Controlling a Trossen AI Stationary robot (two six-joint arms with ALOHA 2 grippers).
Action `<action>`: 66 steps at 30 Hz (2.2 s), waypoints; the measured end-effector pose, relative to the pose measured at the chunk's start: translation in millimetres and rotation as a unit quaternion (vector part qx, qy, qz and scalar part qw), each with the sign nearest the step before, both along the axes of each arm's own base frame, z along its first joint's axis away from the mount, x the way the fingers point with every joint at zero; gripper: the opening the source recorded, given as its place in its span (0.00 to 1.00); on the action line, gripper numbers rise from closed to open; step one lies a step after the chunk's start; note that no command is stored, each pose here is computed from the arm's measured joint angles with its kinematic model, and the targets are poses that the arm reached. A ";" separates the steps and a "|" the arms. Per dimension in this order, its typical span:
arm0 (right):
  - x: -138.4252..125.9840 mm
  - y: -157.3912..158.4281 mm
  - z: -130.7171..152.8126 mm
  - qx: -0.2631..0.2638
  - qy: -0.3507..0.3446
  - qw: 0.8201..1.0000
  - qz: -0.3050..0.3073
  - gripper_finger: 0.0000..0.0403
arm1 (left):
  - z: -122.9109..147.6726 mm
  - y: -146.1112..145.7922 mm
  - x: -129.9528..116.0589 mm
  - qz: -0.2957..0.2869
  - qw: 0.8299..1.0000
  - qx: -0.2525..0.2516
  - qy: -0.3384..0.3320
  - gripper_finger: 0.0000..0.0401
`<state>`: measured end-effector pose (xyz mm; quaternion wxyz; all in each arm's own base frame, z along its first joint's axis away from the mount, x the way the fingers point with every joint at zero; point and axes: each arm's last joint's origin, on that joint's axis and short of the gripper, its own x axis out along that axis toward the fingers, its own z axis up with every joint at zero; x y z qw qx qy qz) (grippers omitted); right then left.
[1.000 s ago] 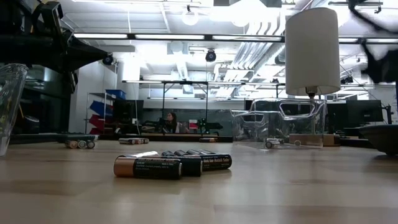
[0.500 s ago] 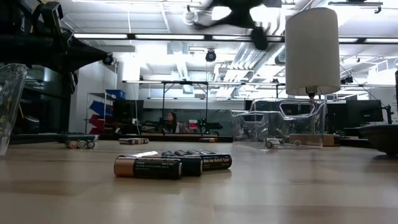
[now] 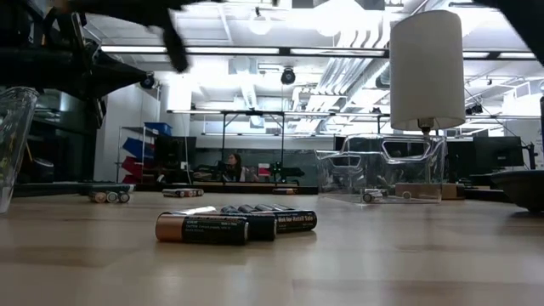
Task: Sort batteries
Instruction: Put the brown battery into the left transparent bin
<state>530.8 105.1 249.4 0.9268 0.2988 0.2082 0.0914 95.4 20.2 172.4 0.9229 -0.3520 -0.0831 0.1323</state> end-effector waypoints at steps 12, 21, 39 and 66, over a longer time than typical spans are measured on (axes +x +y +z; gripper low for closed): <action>42.6 21.4 -31.9 0.042 -0.015 0.999 0.006 0.22 | 0.0 0.0 0.0 0.000 1.000 0.000 0.000 0.00; 33.2 8.2 -17.4 0.050 0.041 0.998 0.011 0.51 | 0.1 0.0 0.0 0.000 1.000 0.000 0.000 0.00; -142.6 65.6 -14.6 -0.162 0.600 0.781 -0.069 0.48 | -1.5 0.0 0.0 0.000 1.000 -0.001 0.008 0.00; -82.1 -168.0 4.1 -0.015 0.254 0.945 -0.205 0.48 | -2.2 0.0 0.1 0.000 1.000 -0.002 0.011 0.00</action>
